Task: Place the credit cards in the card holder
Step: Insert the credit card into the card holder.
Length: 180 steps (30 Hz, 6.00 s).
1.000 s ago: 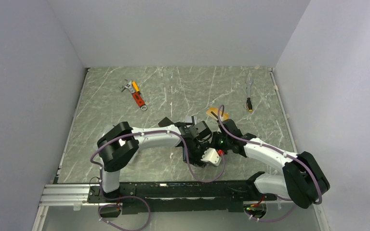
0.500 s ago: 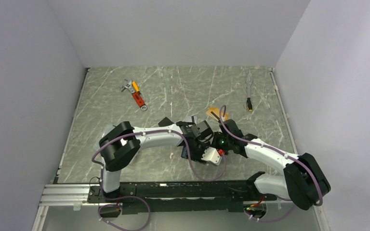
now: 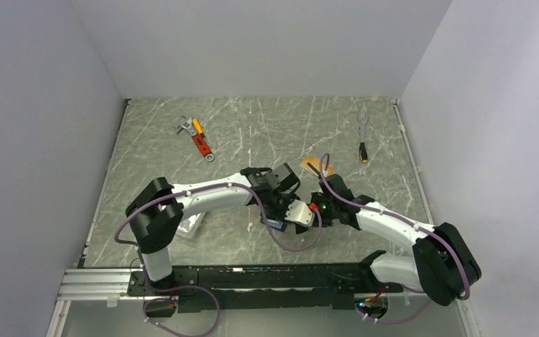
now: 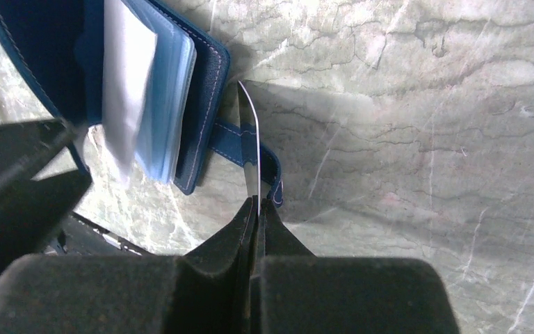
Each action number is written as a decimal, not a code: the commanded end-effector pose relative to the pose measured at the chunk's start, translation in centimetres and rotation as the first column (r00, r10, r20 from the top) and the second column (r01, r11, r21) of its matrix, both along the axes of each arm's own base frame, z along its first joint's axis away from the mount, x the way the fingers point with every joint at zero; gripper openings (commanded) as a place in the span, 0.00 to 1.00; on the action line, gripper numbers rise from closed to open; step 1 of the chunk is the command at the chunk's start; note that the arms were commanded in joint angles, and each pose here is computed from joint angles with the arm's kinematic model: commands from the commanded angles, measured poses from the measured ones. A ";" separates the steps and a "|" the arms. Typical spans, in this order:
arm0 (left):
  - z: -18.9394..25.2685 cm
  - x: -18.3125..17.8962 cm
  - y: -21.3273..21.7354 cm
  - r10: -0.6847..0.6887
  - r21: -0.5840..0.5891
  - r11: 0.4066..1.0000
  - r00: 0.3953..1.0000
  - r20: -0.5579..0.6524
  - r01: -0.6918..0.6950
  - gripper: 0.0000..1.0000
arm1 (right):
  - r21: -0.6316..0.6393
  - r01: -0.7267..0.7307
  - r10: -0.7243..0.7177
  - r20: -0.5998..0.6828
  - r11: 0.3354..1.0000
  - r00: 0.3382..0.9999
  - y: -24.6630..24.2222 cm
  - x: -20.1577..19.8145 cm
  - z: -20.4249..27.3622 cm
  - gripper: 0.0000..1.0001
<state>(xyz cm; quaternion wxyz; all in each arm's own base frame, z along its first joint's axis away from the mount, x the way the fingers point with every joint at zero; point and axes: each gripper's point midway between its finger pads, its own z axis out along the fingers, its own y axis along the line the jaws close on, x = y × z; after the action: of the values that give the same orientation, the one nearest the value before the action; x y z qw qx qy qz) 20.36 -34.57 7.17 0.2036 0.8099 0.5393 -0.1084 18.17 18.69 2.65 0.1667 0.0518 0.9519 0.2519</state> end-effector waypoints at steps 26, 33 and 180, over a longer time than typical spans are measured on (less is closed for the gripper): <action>-3.7 0.7 7.1 0.342 0.072 0.939 0.893 -0.294 -0.335 0.38 | -0.122 0.050 -0.060 -0.076 0.991 0.995 -3.2 -2.9 -1.7 0.00; -4.0 -0.2 7.2 0.320 0.079 0.947 0.894 -0.314 -0.311 0.36 | -0.063 0.040 -0.040 0.004 0.997 0.999 -2.4 -1.8 1.1 0.00; -2.0 1.7 7.1 0.599 0.274 0.656 0.264 -0.756 -0.703 0.63 | 0.176 -0.321 0.310 0.088 0.931 0.947 8.3 1.0 2.4 0.00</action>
<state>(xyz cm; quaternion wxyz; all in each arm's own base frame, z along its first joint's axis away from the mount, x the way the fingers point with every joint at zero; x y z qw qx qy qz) 22.21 -26.68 5.30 0.0213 0.3866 0.8443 -0.3705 18.70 26.61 4.21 0.1269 -0.0881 0.9252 0.3466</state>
